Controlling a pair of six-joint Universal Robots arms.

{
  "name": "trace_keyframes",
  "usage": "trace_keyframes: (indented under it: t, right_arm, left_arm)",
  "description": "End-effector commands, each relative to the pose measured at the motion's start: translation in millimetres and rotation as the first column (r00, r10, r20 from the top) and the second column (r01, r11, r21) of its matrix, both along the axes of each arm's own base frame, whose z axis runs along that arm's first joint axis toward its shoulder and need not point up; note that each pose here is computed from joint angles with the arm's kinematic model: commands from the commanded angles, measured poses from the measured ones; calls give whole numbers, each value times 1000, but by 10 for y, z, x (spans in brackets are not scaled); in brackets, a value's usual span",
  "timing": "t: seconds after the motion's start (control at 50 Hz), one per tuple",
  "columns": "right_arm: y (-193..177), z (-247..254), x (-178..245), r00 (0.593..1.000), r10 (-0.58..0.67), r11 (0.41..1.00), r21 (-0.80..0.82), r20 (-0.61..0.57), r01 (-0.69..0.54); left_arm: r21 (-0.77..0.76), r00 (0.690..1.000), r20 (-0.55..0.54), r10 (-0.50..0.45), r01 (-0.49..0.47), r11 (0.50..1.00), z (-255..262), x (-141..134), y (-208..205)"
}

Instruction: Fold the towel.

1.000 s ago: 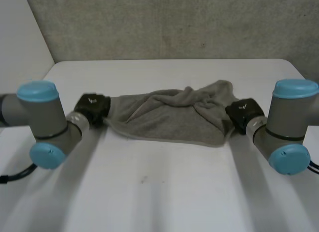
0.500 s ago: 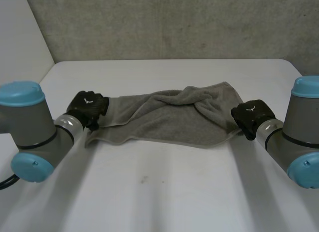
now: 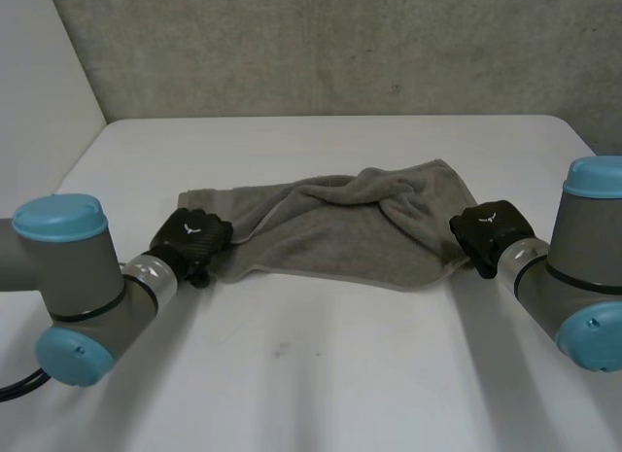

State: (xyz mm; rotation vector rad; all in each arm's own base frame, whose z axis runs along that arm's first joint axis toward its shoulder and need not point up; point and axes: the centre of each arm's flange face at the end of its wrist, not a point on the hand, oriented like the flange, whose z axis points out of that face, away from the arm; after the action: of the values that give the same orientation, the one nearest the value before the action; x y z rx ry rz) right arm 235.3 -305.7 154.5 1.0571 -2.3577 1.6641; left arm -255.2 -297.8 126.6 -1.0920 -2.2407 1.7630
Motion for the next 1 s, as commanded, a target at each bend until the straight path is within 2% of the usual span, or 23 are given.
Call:
trace_keyframes:
  t: [0.02,0.2,0.44,0.8,0.96,1.0]
  right_arm:
    - [-1,-29,0,1000,1,1000,2,-2,-1]
    - [-1,-68,0,1000,1,1000,12,-6,-1]
    - [-11,-101,4,1000,3,1000,16,-12,-3]
    - [-33,-117,9,1000,4,1000,4,-15,-4]
    - [-64,-66,9,1000,-4,1000,-13,-14,4]
    - [-79,4,6,1000,-7,999,-33,-10,7]
  left_arm:
    - [-33,1000,-9,13,-13,999,-55,19,-79]
    - [-22,1000,-2,13,-13,1000,-108,26,-77]
    - [-42,998,61,-4,7,999,-200,35,-119]
    - [-64,997,71,7,-2,998,-248,43,-277]
    - [-154,998,48,33,-25,988,-193,40,-456]
    - [-199,998,33,46,-38,979,-5,67,-500]
